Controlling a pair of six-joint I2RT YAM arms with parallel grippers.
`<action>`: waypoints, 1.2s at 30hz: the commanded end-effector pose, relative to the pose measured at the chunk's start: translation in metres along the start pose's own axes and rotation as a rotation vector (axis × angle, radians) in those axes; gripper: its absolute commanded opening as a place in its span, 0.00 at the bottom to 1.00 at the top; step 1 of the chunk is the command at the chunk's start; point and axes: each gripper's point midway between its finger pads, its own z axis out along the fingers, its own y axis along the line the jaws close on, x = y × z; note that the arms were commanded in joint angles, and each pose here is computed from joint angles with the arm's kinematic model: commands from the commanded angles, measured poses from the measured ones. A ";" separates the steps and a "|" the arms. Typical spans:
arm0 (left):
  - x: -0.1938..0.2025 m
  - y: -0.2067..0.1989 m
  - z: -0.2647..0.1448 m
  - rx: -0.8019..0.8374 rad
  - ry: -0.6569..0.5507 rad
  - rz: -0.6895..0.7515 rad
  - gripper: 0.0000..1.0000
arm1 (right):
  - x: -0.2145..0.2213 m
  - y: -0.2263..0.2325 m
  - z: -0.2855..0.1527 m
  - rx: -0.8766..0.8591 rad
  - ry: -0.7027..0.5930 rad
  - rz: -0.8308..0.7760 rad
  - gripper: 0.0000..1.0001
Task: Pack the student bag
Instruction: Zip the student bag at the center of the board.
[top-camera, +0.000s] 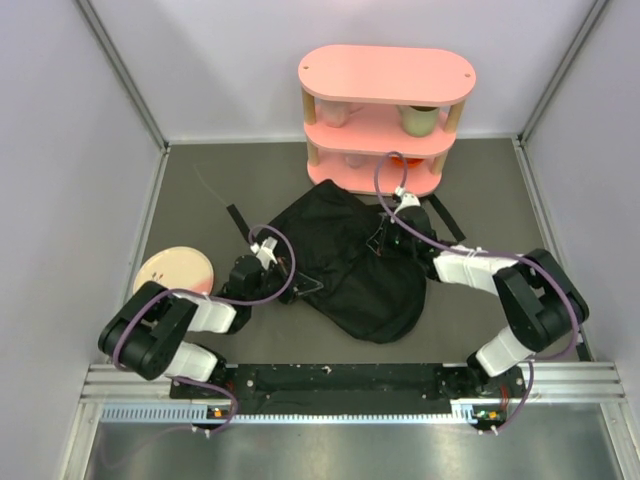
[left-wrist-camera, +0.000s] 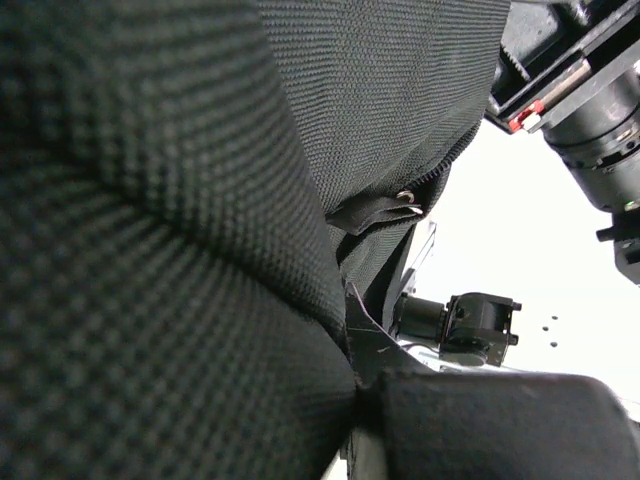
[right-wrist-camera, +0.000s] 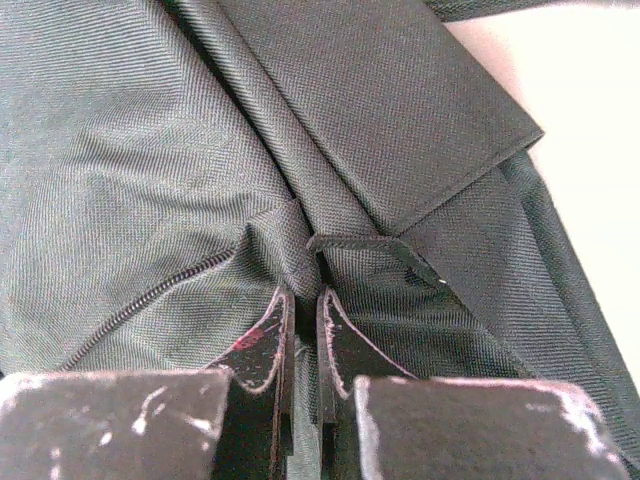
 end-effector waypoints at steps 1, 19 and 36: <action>-0.025 -0.031 -0.006 0.101 -0.049 0.078 0.00 | 0.166 -0.001 -0.046 0.004 0.430 0.041 0.00; -0.080 -0.036 -0.065 -0.220 -0.204 0.330 0.00 | 0.010 0.079 -0.136 -0.034 -0.089 -0.121 0.37; -0.074 -0.057 -0.070 -0.123 -0.204 0.385 0.00 | 0.049 0.157 -0.031 -0.223 0.246 -0.175 0.24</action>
